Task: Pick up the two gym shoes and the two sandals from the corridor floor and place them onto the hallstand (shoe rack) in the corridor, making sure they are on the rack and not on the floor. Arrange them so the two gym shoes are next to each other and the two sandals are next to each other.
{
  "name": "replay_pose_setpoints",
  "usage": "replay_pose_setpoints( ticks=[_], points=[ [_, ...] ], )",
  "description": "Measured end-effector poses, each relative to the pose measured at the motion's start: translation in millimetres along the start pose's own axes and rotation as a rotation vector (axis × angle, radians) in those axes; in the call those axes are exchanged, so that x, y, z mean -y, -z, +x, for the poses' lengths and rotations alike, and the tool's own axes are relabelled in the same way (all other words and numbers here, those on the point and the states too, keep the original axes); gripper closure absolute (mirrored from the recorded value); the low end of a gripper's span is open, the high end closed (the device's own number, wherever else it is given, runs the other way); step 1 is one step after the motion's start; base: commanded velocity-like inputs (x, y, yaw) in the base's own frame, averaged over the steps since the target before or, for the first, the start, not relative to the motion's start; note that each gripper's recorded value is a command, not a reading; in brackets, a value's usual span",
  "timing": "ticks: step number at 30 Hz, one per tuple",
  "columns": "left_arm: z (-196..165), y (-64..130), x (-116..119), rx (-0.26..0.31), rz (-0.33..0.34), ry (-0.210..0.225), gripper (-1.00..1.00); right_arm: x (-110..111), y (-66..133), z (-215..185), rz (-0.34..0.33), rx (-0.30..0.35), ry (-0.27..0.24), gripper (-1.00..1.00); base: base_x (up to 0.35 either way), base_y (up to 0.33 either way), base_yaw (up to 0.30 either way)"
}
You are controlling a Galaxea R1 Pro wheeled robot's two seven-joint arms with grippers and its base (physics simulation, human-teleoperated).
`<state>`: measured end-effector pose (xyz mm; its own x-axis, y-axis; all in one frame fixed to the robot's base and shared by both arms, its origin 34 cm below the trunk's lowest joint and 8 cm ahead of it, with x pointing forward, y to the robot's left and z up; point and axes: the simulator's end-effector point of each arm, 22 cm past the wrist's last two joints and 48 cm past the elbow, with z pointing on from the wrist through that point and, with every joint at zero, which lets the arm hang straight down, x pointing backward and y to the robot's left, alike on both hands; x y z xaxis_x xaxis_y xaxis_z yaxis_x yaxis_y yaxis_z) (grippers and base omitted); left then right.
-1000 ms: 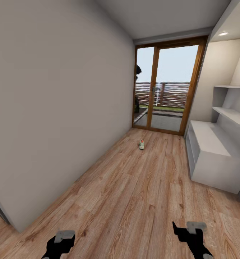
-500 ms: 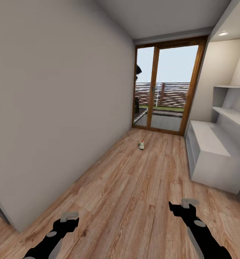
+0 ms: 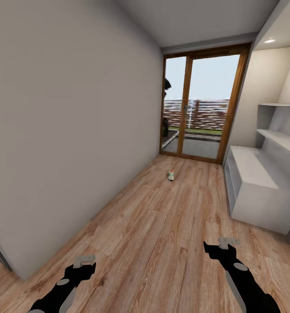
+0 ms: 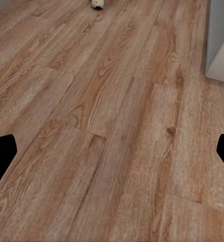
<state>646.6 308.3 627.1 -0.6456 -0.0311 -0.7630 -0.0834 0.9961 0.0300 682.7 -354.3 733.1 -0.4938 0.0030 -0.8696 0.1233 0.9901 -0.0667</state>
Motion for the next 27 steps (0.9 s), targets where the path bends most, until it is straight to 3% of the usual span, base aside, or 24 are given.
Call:
replay_pose_setpoints(
  ticks=[27],
  points=[
    [-7.7,-0.4,4.3,0.014,0.007,0.006,-1.00,1.6,-0.3,0.3,0.002,-0.003,0.004,-1.00,0.000,0.000,0.000]
  ],
)
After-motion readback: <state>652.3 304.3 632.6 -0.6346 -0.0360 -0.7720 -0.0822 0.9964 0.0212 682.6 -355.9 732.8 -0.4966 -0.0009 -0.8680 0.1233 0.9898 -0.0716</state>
